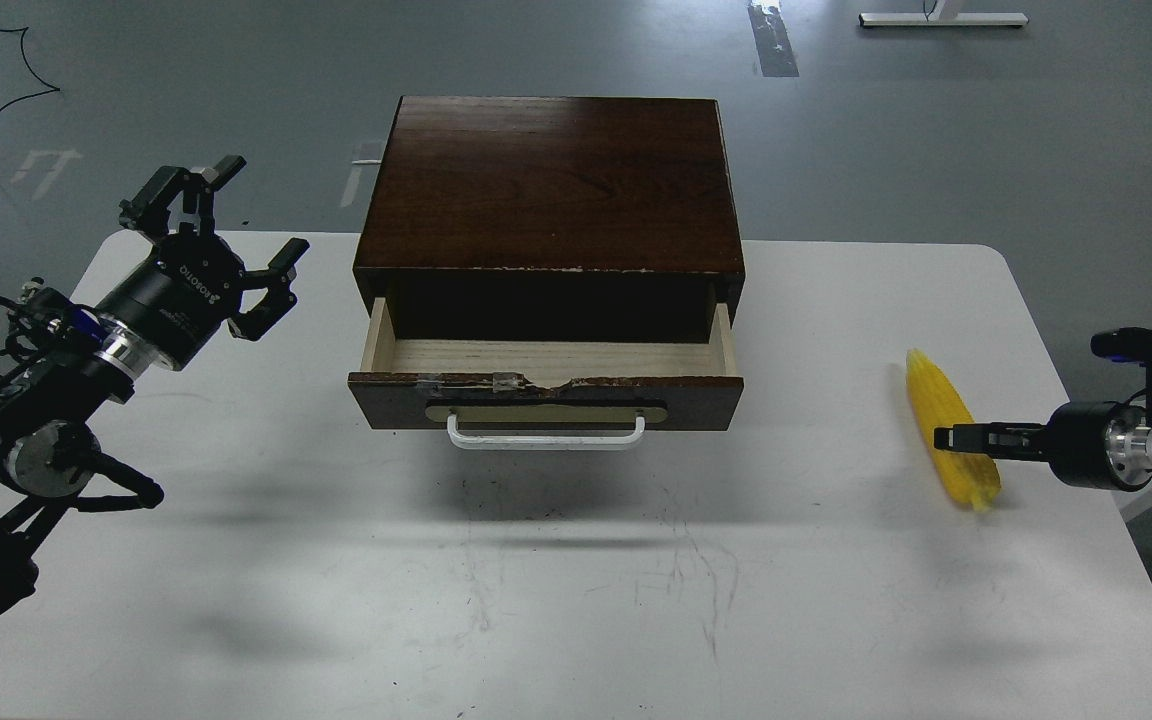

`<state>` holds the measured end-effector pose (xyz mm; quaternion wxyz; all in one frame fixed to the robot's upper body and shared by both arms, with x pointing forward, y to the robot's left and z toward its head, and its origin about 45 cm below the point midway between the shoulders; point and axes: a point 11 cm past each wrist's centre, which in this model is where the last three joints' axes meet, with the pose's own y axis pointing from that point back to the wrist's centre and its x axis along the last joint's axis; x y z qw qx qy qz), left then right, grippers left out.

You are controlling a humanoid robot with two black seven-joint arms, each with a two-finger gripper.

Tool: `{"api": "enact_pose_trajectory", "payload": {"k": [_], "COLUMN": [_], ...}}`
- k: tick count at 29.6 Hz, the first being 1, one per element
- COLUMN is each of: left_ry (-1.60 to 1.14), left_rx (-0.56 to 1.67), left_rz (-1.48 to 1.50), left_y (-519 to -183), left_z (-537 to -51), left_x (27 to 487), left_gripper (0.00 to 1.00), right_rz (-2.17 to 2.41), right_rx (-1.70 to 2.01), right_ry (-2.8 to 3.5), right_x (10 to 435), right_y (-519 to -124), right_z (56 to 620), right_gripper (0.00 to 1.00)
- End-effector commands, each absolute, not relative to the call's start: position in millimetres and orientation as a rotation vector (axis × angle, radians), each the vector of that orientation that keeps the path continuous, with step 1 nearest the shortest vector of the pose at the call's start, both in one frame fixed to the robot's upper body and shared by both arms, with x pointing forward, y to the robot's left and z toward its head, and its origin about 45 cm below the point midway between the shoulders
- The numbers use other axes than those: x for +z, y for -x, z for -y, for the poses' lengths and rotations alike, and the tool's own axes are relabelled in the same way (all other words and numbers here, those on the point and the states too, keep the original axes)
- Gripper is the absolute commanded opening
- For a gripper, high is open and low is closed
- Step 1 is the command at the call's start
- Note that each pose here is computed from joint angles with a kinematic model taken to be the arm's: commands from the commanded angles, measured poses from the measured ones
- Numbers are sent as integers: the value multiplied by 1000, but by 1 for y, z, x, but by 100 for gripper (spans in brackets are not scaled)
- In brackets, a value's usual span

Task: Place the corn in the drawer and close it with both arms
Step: 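Lift the corn cob and carry it over the open drawer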

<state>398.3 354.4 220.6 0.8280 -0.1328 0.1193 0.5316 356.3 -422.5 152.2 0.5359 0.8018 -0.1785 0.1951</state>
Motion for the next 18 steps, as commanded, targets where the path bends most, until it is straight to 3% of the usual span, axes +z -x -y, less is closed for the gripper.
{"api": "enact_pose_trajectory", "payload": {"k": [1,7,9,18], "left_ry": [281,281,280,285], "left_rx": [1130,1132,1133,1135], "left_rz": [-251,-245,-244,-242], "left_y": [-399,-399,-399,-399], "left_z": [-355,-357,-358,-359], "left_x": [222,223,224,225], "left_gripper": [99,99,99,99], "right_rz": [441,400,321,-88], "right_rx": [569,783,919,1277], "right_ry": [-1939,-1977,-1969,-1815], "right_x": [191,267,303,375], "right_y": [-385,-427,-446,-446], "right_z": [401,347,303,161], "right_gripper": [18,18,18,18]}}
